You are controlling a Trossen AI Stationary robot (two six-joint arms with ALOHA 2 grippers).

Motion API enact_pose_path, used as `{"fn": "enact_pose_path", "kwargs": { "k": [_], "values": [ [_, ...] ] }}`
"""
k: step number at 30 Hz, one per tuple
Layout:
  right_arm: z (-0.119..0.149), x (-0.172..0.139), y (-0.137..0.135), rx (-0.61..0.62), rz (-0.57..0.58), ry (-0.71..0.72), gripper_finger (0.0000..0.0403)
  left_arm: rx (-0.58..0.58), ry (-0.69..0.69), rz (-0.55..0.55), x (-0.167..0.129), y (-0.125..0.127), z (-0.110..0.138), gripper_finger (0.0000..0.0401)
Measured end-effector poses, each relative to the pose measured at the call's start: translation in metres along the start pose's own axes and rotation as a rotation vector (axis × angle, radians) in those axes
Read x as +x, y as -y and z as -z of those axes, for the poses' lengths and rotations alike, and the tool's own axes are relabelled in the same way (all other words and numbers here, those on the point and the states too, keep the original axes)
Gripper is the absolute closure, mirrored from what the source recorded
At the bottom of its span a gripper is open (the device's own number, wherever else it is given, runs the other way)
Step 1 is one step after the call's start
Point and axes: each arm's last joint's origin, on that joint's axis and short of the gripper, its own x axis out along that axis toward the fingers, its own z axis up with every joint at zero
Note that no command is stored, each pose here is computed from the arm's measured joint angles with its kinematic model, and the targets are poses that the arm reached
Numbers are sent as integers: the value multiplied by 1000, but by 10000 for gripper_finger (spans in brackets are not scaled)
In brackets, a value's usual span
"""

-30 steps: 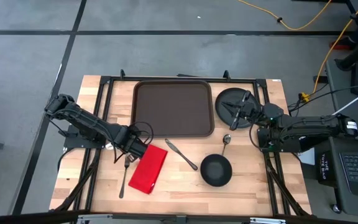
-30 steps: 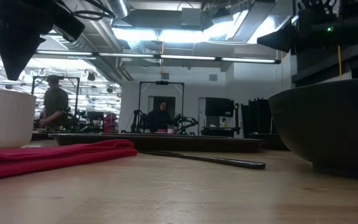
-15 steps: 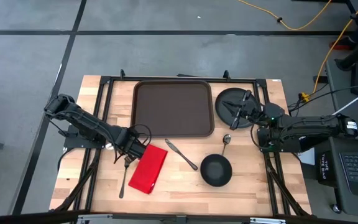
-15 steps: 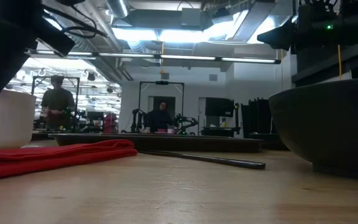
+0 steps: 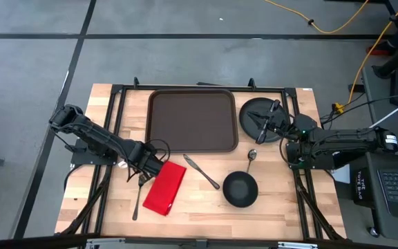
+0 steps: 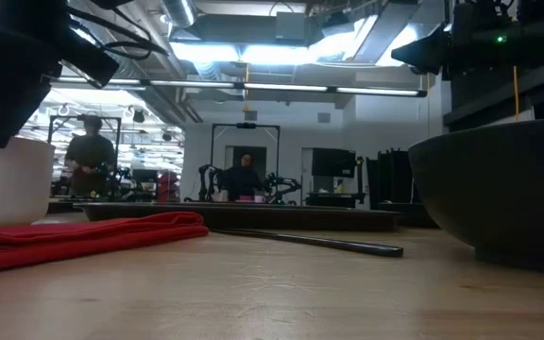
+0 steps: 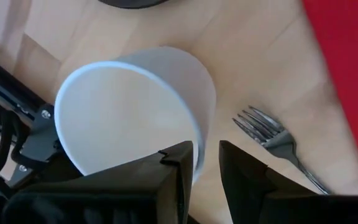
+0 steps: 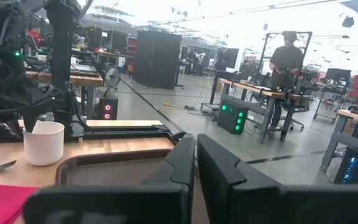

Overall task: Set up tray
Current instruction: Put the white mug on the brown tray

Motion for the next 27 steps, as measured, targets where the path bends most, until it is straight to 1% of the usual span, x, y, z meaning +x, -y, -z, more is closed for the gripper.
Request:
{"fn": "enact_pose_path", "kwargs": {
  "k": [3,9,12,15,19,27],
  "values": [
    [0,0,0,0,0,0,377,-1,-5,-1,3,0,0,329],
    [0,0,0,22,0,-1,377,-1,-22,-9,21,-2,3,329],
    [0,0,0,22,0,-1,377,0,-26,-18,24,-3,3,329],
    [0,0,0,22,0,-1,377,10,-22,-11,23,-3,3,329],
    [0,0,0,22,0,0,377,13,3,32,16,-5,4,329],
    [0,0,0,22,0,0,377,-46,61,107,1,-18,9,329]
  ]
}}
